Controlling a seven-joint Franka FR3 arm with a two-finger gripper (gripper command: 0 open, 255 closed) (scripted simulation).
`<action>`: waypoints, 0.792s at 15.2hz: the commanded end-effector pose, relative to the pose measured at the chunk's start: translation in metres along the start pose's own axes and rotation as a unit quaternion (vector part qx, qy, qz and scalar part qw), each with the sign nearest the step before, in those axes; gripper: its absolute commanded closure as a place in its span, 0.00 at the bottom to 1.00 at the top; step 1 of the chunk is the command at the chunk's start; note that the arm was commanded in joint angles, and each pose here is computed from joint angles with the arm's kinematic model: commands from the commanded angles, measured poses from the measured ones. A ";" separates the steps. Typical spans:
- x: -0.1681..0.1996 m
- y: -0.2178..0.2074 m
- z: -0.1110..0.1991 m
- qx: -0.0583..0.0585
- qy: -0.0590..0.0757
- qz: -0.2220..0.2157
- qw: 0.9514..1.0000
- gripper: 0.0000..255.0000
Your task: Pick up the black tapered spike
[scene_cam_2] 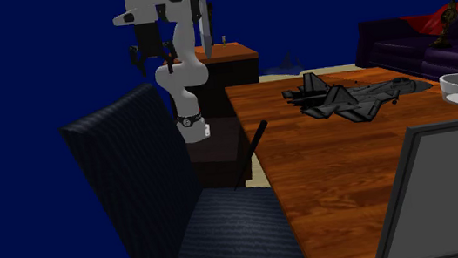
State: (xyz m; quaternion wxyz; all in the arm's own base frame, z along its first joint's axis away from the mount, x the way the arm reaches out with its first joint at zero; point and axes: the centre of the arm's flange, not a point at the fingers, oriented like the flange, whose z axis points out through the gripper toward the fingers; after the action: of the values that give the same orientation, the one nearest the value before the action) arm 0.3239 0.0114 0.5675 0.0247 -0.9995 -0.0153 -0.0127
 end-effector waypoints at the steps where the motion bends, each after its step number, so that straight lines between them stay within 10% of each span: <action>1: 0.000 0.000 0.000 0.000 0.000 0.000 1.000 0.00; 12: 0.064 -0.145 0.039 -0.073 0.007 -0.070 0.995 0.00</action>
State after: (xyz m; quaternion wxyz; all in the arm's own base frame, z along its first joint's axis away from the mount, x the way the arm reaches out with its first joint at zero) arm 0.3712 0.1399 0.5364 -0.0523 -0.9957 -0.0733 0.0206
